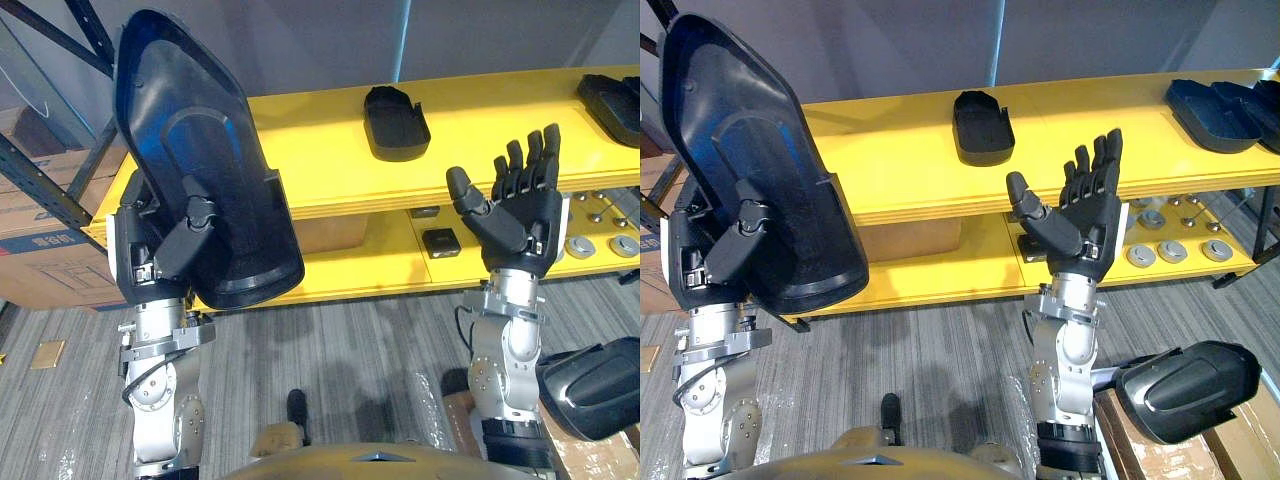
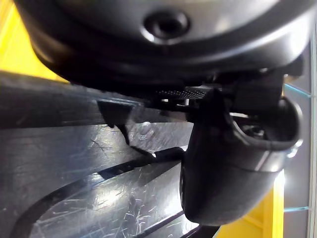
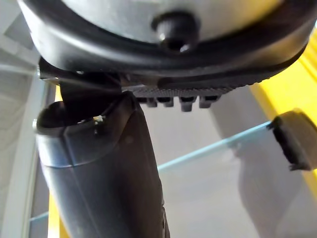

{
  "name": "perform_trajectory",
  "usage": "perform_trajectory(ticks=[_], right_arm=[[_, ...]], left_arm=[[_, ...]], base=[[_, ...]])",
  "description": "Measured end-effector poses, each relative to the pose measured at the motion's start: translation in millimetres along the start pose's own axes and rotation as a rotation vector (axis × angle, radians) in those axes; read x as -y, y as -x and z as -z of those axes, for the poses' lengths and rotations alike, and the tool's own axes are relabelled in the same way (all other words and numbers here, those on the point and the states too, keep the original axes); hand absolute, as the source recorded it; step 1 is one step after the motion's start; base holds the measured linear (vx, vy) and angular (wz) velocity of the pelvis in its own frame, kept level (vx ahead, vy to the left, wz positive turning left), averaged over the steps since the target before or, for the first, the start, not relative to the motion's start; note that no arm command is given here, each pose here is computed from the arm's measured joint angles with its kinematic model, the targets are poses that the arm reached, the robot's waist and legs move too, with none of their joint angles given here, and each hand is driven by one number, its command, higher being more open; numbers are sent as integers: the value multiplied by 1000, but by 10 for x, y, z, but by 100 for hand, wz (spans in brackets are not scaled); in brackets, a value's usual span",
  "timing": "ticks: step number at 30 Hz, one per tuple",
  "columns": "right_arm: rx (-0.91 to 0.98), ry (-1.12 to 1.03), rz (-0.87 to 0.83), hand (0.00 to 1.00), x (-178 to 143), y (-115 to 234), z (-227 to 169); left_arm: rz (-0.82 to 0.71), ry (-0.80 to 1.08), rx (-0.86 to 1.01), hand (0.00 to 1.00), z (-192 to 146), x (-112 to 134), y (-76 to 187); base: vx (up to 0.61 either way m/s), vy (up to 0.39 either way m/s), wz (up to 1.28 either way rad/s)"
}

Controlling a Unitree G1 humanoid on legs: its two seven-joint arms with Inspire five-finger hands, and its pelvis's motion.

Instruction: Walk over and take three plastic housings, then place them on the shelf

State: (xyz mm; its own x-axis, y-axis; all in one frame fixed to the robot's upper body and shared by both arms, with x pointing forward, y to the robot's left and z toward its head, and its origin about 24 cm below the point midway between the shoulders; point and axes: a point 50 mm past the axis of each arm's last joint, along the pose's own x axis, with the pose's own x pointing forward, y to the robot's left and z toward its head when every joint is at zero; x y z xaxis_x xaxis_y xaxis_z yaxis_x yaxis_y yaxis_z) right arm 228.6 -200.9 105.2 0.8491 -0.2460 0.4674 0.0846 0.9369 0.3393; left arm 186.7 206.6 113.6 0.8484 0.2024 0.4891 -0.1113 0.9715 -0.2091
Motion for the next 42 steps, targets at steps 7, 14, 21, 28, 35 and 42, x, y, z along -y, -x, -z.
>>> perform_trajectory(ticks=[7, 14, 21, 28, 35, 42], right_arm=[[-66, 17, -46, 100, 45, 128, 60], [-123, -25, -115, 100, -14, 158, 125], [-171, -46, -204, 100, -147, 228, 201], [-176, -92, -214, 100, -202, 278, 231], [-211, -51, -227, 100, -267, 341, 304], [-284, -81, -234, 100, -226, 471, 409]], left_arm=[[19, -1, -49, 0, 59, 69, 36], [9, 19, -124, 0, 145, 108, 85], [40, 51, -184, 0, 278, 205, 127], [113, 47, -189, 0, 277, 224, 125], [131, 90, -226, 0, 314, 263, 147], [64, 65, -297, 0, 397, 148, 251]], base=[[8, 7, -7], [-2, -2, 2], [-16, 3, 7], [-44, -4, -1], [-2, -13, 1], [35, -48, -19]])
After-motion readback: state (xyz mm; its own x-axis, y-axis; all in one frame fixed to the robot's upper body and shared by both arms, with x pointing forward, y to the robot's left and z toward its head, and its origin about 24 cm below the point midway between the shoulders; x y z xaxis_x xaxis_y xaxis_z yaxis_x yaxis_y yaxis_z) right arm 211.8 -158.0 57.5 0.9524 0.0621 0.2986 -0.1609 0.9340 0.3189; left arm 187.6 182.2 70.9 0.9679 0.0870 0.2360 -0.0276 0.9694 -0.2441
